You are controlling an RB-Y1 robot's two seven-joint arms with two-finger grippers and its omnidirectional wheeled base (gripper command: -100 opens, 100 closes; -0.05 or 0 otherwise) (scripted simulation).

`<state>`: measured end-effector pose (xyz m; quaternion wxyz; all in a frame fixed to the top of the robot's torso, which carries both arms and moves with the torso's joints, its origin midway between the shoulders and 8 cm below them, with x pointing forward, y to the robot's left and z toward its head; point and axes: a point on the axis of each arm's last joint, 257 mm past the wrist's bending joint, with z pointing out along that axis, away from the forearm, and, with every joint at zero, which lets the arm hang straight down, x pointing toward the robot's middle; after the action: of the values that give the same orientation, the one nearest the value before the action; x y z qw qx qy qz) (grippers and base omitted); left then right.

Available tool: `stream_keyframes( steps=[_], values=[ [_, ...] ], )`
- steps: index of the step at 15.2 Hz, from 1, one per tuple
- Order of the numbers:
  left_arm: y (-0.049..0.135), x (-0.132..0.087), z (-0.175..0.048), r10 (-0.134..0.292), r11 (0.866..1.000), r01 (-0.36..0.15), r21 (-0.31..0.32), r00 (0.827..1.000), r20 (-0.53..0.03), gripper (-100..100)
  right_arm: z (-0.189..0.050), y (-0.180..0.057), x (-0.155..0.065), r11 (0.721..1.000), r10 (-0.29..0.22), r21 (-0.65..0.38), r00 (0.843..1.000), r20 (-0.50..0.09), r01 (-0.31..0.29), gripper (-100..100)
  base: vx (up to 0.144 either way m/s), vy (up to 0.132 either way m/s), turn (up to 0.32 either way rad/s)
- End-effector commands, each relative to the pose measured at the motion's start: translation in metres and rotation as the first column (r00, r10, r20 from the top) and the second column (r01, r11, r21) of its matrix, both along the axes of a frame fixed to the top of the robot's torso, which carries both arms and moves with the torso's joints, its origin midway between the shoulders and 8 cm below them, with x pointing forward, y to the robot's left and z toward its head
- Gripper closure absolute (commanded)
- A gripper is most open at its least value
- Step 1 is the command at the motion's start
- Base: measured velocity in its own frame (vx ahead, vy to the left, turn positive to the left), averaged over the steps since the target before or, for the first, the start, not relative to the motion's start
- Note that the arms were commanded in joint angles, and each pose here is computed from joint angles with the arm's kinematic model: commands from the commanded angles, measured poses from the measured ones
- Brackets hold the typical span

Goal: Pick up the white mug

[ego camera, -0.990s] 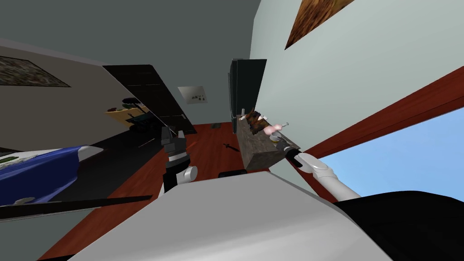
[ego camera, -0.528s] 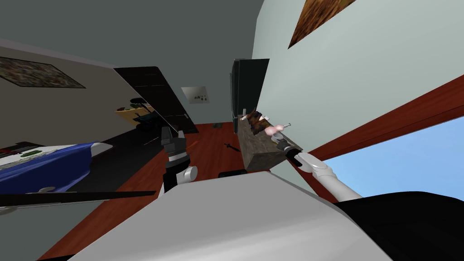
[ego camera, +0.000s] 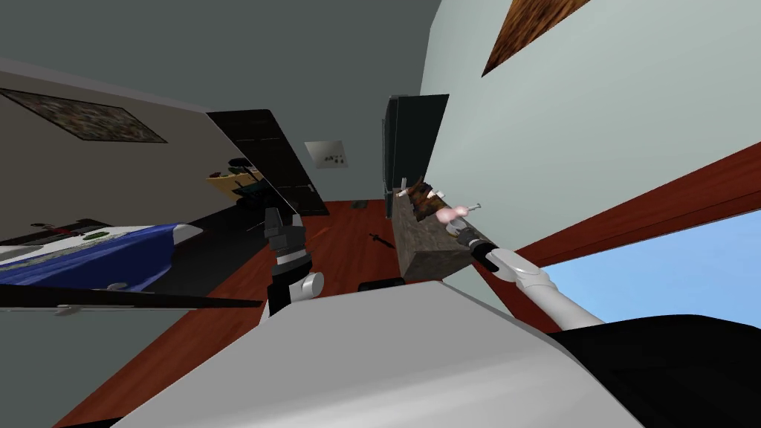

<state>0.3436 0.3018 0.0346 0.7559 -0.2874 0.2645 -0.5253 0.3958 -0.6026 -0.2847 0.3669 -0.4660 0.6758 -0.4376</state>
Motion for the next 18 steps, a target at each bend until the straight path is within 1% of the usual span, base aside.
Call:
stream_keyframes(
  steps=[1,2,3,4,6,7,8,9,11,14,18],
  values=[
    [0.000,0.000,0.000,0.000,1.000,0.000,0.000,1.000,0.000,0,-0.002,-0.011,-0.002,1.000,-0.028,-0.003,1.000,-0.002,0.028,-100,-0.017,-0.009,0.265],
    [0.000,0.000,0.000,0.000,1.000,0.000,0.000,1.000,0.000,0,-0.003,-0.018,-0.004,0.999,-0.046,-0.005,0.999,-0.005,0.046,-100,-0.008,-0.004,0.238],
    [0.000,0.000,0.000,0.000,1.000,0.000,0.000,1.000,0.000,0,-0.005,-0.010,-0.004,1.000,-0.028,0.001,1.000,-0.007,0.028,-100,-0.002,-0.007,0.098],
    [0.000,0.000,0.000,0.000,1.000,0.000,0.000,1.000,0.000,0,-0.001,-0.006,-0.001,1.000,-0.015,-0.002,1.000,-0.001,0.015,100,0.007,-0.003,-0.173],
    [0.000,0.000,0.000,0.000,1.000,0.000,0.000,1.000,0.000,0,0.000,0.004,0.001,1.000,0.009,0.002,1.000,0.002,-0.009,100,0.015,0.022,-0.271],
    [0.000,0.000,0.000,0.000,1.000,0.000,0.000,1.000,0.000,0,-0.001,-0.003,0.000,1.000,-0.006,-0.001,1.000,0.000,0.006,100,0.006,0.015,-0.116],
    [0.000,0.000,0.000,0.000,1.000,0.000,0.000,1.000,0.000,0,-0.002,-0.014,-0.005,1.000,-0.017,0.003,1.000,-0.012,0.017,-100,0.036,0.038,0.114],
    [0.000,0.000,0.000,0.000,1.000,0.000,0.000,1.000,0.000,0,0.001,-0.021,-0.007,1.000,-0.020,-0.007,1.000,-0.020,0.019,-100,0.070,0.071,0.191],
    [0.000,0.000,0.000,0.000,1.000,0.000,0.000,1.000,0.000,0,0.004,-0.027,-0.009,1.000,-0.022,-0.017,0.999,-0.024,0.022,-100,0.066,0.075,0.107],
    [0.000,0.000,0.000,0.000,1.000,0.000,0.000,1.000,0.000,0,0.017,-0.049,-0.016,0.998,-0.031,-0.055,0.999,-0.041,0.029,-100,0.051,0.065,0.068],
    [0.000,0.000,0.000,0.000,1.000,0.000,0.000,1.000,0.000,0,0.030,-0.070,-0.026,0.995,-0.043,-0.097,0.997,-0.063,0.037,-100,0.032,0.034,0.050]
  ],
)
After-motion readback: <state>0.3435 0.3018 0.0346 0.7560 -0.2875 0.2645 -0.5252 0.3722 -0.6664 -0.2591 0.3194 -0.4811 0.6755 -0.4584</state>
